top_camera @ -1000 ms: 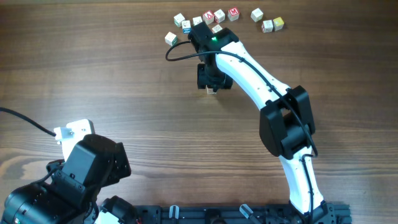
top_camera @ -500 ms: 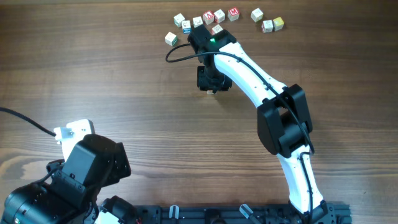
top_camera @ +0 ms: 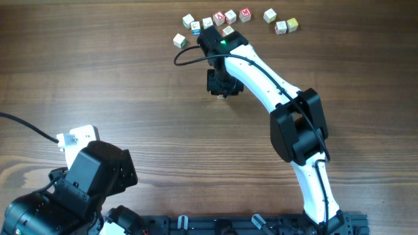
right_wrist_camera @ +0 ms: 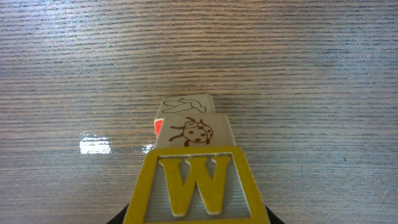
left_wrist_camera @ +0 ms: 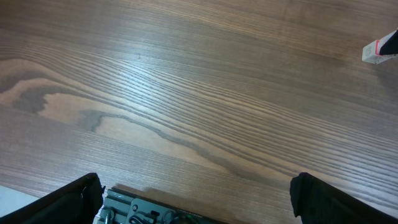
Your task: Form a tower
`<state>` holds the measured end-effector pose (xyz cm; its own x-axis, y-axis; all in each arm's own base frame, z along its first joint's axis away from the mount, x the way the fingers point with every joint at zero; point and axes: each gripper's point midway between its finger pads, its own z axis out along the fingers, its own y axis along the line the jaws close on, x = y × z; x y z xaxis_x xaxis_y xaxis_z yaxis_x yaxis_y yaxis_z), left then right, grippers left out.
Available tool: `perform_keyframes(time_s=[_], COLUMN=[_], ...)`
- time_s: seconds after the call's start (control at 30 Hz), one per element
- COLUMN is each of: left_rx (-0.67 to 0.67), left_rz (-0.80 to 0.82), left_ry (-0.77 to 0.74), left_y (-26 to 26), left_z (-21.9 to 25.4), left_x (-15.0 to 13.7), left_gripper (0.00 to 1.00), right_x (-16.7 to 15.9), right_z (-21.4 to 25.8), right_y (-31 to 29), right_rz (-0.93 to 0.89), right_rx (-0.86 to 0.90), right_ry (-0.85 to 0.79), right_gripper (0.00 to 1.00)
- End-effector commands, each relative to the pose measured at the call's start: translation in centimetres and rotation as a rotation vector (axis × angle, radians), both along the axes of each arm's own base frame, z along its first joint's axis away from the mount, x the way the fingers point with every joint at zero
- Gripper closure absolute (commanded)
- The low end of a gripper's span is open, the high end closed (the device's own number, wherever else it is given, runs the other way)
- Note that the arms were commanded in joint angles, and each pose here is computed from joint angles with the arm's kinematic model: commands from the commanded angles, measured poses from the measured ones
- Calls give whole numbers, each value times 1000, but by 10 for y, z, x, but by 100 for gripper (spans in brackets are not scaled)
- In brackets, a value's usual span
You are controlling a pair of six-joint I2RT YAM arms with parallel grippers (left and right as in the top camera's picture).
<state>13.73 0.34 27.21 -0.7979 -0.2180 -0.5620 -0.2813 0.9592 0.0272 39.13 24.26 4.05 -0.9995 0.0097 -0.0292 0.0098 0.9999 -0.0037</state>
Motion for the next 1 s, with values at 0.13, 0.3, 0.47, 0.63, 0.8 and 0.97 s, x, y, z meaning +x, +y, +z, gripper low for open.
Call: perform_keyframes(time_s=[0.13, 0.3, 0.47, 0.63, 0.8, 0.97], left_rx=[-5, -5, -5, -5, -5, -5], left_rz=[13, 13, 13, 13, 13, 13], left_ry=[-4, -4, -4, -4, -4, -4], left_y=[1, 1, 1, 1, 1, 1], left_z=[0, 0, 0, 0, 0, 0], left_x=[0, 0, 0, 0, 0, 0], left_gripper=[0, 0, 0, 0, 0, 0], right_x=[-5, -1, 7, 5, 7, 9], right_z=[-8, -8, -12, -28, -28, -28], right_y=[4, 2, 6, 5, 3, 1], right_rz=[18, 37, 55, 55, 54, 55], right_rx=[1, -10, 1, -16, -28, -36], right_ry=[20, 0, -24, 4, -8, -15], right_gripper=[42, 31, 32, 42, 46, 53])
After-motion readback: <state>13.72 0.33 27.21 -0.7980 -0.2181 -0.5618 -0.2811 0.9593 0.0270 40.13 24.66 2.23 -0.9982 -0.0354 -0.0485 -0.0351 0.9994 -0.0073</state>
